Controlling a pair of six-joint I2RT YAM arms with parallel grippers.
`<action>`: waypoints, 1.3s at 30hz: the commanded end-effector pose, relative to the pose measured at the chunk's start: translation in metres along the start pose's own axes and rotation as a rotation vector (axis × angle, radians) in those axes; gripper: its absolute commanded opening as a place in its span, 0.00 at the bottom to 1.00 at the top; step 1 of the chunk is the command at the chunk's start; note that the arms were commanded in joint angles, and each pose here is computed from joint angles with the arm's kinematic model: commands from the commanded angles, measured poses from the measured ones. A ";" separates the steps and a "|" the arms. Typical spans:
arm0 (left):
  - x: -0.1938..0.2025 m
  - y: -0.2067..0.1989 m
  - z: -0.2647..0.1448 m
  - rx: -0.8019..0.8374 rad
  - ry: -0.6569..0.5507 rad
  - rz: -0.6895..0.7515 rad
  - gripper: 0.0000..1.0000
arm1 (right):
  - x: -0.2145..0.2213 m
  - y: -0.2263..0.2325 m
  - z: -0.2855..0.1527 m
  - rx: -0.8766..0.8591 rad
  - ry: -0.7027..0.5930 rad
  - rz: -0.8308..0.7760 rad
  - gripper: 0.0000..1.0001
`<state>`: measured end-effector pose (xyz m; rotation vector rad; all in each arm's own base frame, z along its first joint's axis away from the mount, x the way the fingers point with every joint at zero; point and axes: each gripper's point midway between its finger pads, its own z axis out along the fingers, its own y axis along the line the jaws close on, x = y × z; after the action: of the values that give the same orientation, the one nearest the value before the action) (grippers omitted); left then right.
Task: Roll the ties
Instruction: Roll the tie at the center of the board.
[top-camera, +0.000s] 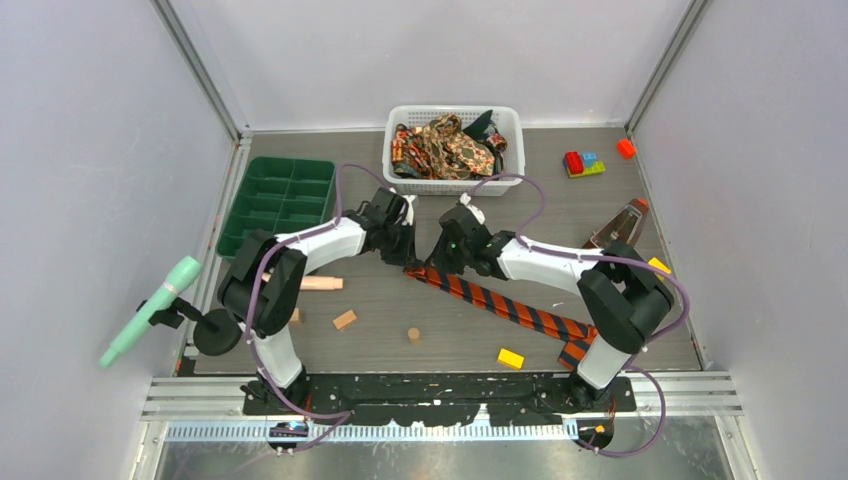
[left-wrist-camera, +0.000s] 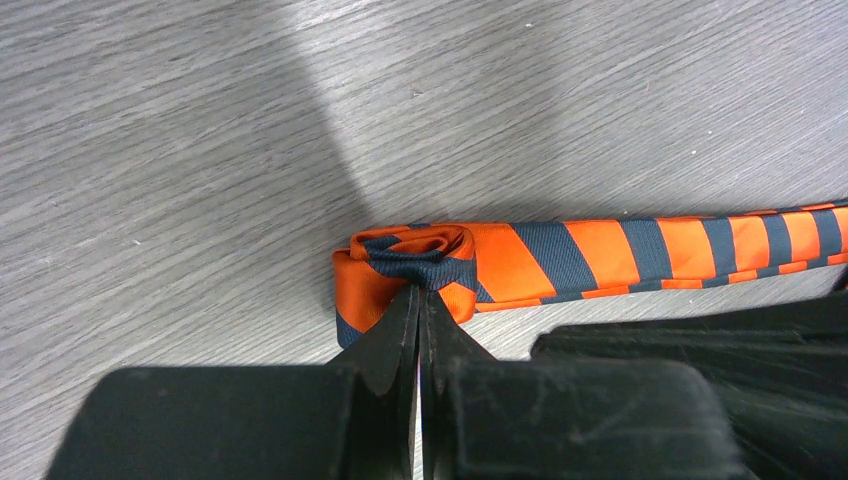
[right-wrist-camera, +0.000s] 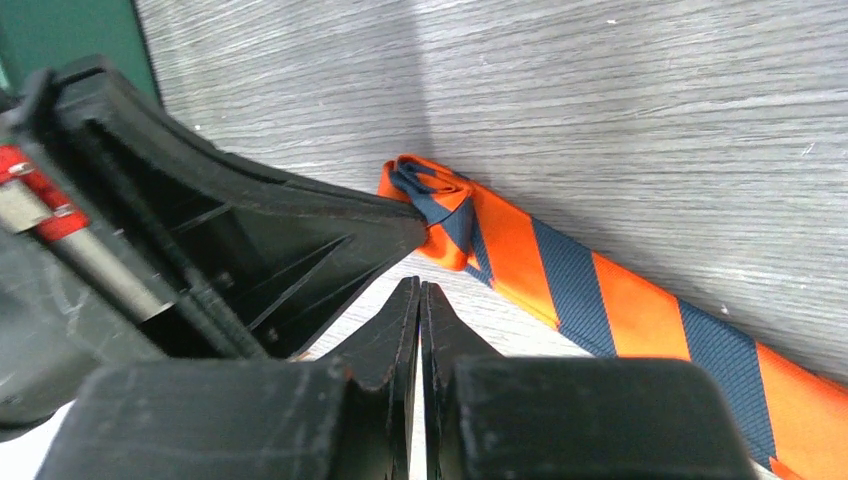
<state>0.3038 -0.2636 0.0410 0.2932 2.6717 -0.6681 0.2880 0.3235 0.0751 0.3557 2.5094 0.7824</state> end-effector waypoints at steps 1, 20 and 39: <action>-0.003 -0.002 -0.002 -0.004 -0.003 0.018 0.00 | 0.000 0.005 0.013 -0.006 -0.002 -0.018 0.09; 0.002 0.002 -0.004 -0.015 0.000 0.025 0.00 | -0.002 0.004 0.018 -0.006 -0.018 -0.011 0.10; 0.003 0.003 -0.006 -0.020 -0.001 0.029 0.00 | -0.010 0.017 0.022 -0.014 -0.027 -0.022 0.10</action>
<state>0.3038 -0.2633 0.0410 0.2989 2.6705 -0.6656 0.2994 0.3348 0.0591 0.3380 2.5276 0.7616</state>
